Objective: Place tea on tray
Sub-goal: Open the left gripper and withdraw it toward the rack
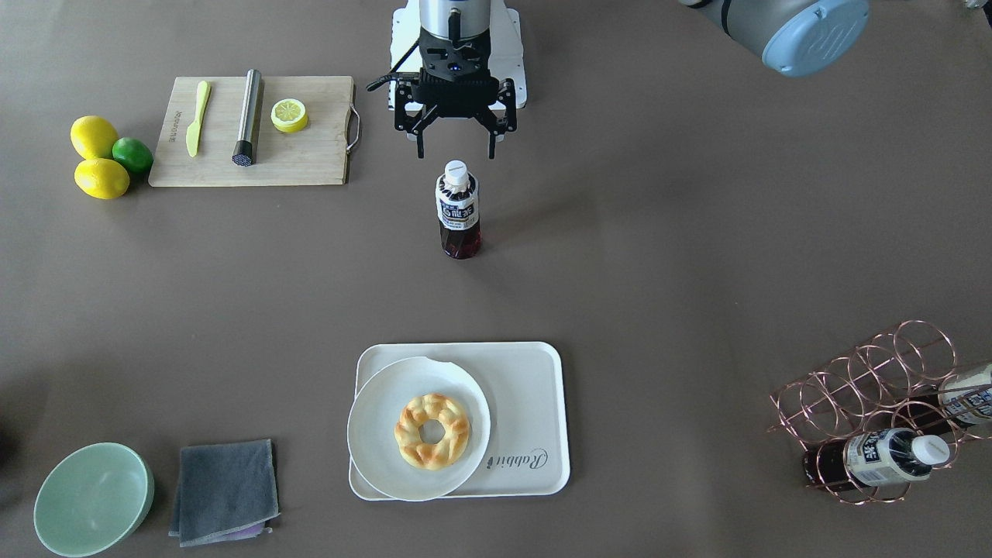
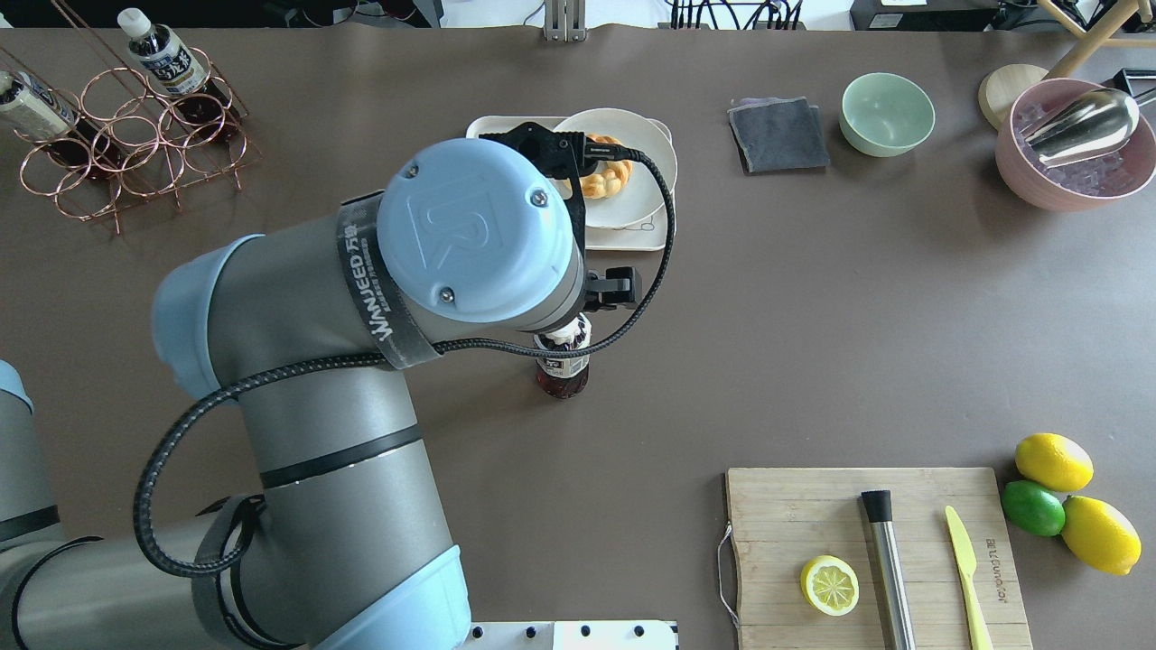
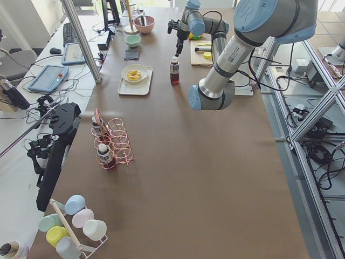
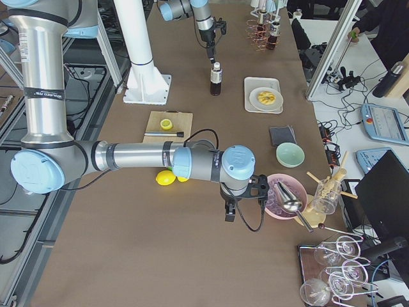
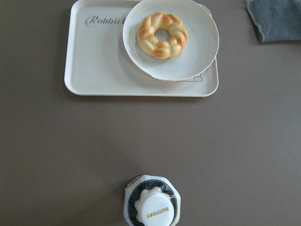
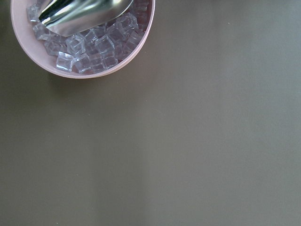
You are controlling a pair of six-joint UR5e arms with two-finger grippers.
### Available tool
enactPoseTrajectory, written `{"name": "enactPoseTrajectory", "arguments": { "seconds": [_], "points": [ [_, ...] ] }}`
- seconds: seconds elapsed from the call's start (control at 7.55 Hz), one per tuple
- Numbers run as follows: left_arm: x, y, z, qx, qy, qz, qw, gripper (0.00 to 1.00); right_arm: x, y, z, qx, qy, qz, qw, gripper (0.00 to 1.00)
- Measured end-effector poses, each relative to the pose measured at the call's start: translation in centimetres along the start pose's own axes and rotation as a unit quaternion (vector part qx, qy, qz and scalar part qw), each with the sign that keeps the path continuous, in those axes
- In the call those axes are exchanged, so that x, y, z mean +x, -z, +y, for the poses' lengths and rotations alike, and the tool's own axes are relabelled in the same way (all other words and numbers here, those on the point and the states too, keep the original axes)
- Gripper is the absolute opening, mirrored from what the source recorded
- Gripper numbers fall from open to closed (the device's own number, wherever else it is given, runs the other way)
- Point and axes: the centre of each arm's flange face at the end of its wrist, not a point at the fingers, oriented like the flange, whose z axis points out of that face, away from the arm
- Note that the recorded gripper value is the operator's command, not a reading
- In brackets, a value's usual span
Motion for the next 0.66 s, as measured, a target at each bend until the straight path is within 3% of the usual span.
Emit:
{"name": "enactPoseTrajectory", "arguments": {
  "seconds": [0.4,0.66],
  "points": [
    [-6.0,1.2,-6.9,0.038,-0.001,-0.012,0.9992,0.98,-0.6,0.5,-0.7,0.004,0.004,0.000,1.0000,1.00],
    [-14.4,0.8,-12.6,0.069,-0.021,-0.010,0.9973,0.98,-1.5,1.1,-1.5,0.011,0.001,0.000,0.9999,1.00]
  ]
}}
